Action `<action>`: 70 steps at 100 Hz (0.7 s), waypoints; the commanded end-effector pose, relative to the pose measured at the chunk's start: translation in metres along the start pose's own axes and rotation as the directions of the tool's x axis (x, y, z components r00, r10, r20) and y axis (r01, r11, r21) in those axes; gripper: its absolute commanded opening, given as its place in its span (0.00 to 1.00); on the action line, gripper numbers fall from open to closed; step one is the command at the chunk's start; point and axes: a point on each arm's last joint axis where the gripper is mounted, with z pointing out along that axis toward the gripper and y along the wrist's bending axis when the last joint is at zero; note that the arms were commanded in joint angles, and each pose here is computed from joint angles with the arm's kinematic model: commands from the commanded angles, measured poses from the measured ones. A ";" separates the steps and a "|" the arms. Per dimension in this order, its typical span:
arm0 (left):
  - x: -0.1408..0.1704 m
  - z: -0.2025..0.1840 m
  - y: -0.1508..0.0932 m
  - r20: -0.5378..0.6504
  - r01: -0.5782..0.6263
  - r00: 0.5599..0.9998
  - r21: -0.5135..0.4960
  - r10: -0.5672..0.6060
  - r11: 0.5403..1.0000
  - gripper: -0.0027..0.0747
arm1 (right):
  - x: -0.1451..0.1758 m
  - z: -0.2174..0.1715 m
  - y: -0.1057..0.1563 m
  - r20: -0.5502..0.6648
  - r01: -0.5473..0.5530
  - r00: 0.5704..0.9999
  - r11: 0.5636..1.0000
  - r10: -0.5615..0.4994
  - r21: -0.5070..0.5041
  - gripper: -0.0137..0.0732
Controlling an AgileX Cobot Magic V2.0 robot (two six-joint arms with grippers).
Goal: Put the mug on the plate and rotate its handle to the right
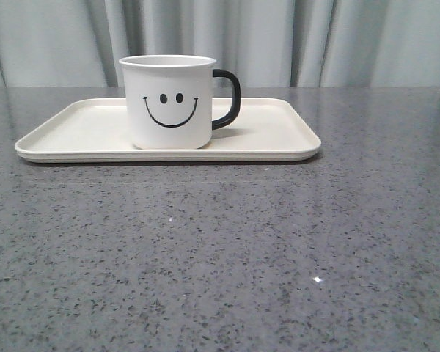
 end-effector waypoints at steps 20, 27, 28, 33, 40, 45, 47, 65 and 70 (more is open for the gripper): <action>-0.010 -0.003 -0.001 0.156 0.005 0.988 0.012 -0.007 1.000 0.01 | -0.013 -0.006 -0.003 0.093 -0.013 0.996 1.000 0.011 0.027 0.08; -0.010 -0.003 -0.001 0.156 0.005 0.988 0.012 -0.007 1.000 0.01 | -0.013 -0.006 -0.003 0.093 -0.013 0.996 1.000 0.011 0.027 0.08; -0.010 -0.003 -0.001 0.156 0.005 0.988 0.012 -0.007 1.000 0.01 | -0.013 -0.006 -0.003 0.093 -0.013 0.996 1.000 0.011 0.027 0.08; -0.010 -0.003 -0.001 0.156 0.005 0.988 0.012 -0.007 1.000 0.01 | -0.013 -0.006 -0.003 0.093 -0.013 0.996 1.000 0.011 0.027 0.08; -0.010 -0.003 -0.001 0.156 0.005 0.988 0.012 -0.007 1.000 0.01 | -0.013 -0.006 -0.003 0.093 -0.013 0.996 1.000 0.011 0.027 0.08; -0.010 -0.003 -0.001 0.156 0.005 0.988 0.012 -0.007 1.000 0.01 | -0.013 -0.006 -0.003 0.093 -0.013 0.996 1.000 0.011 0.027 0.08; -0.010 -0.003 -0.001 0.156 0.005 0.988 0.012 -0.007 1.000 0.01 | -0.013 -0.006 -0.003 0.093 -0.013 0.996 1.000 0.011 0.027 0.08; -0.010 -0.003 -0.001 0.156 0.005 0.988 0.012 -0.007 1.000 0.01 | -0.013 -0.006 -0.003 0.093 -0.013 0.996 1.000 0.011 0.027 0.08; -0.010 -0.003 -0.001 0.156 0.005 0.988 0.012 -0.007 1.000 0.01 | -0.013 -0.006 -0.003 0.093 -0.013 0.996 1.000 0.011 0.027 0.08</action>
